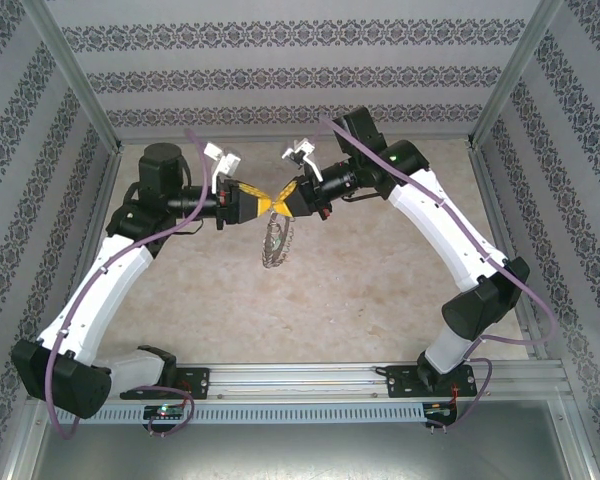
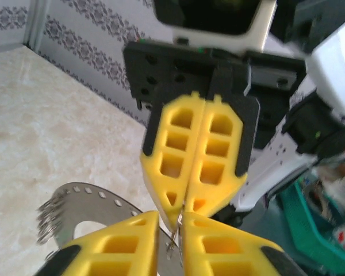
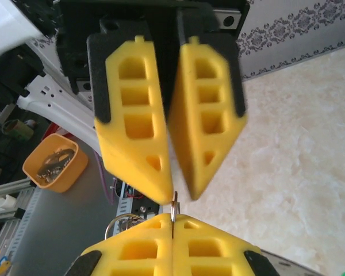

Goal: Put the keys on the keyring

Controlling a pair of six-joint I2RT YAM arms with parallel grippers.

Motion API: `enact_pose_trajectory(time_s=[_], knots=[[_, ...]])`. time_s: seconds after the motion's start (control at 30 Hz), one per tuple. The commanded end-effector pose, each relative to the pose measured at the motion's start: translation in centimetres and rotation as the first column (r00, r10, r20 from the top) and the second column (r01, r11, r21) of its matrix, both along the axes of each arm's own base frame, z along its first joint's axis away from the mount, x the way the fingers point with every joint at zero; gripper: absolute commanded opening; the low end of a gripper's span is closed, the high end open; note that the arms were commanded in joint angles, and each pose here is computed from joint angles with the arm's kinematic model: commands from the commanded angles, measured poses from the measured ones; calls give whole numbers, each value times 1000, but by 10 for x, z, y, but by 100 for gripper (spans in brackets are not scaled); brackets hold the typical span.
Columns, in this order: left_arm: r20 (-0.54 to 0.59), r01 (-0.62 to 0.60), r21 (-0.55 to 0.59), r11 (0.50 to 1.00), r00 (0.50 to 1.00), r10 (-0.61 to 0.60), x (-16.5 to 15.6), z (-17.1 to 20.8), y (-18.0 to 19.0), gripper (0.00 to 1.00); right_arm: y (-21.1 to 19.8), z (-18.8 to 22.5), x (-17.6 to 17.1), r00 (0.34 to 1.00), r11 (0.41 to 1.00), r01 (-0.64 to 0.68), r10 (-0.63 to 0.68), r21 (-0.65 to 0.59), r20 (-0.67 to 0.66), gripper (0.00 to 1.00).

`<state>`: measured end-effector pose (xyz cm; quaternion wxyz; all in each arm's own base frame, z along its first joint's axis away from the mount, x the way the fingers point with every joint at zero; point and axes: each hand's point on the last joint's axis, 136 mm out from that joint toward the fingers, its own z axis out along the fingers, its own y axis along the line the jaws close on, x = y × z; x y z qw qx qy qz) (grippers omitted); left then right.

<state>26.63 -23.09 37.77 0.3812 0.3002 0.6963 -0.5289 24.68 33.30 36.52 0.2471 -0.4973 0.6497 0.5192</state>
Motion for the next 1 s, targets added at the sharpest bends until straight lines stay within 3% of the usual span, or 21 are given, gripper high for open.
enact_pose_trajectory(time_s=[0.0,0.27,0.53,0.83,0.97], knots=[[81,13,-119,993,997,-3,-2,40,3,23,-4,31,-7,999,993,-29,26,112,26,0],[77,-8,-147,989,997,19,-2,43,9,32,-3,42,-5,999,986,-28,25,162,21,0],[80,-5,-149,989,997,17,-6,45,10,33,-6,58,-2,1000,975,-22,17,220,22,0],[86,1,-154,988,996,12,-7,47,10,28,-5,66,-1,1000,969,-29,25,247,18,0],[90,1,-165,986,996,14,-6,50,10,19,-4,67,-4,999,968,-38,35,250,16,0]])
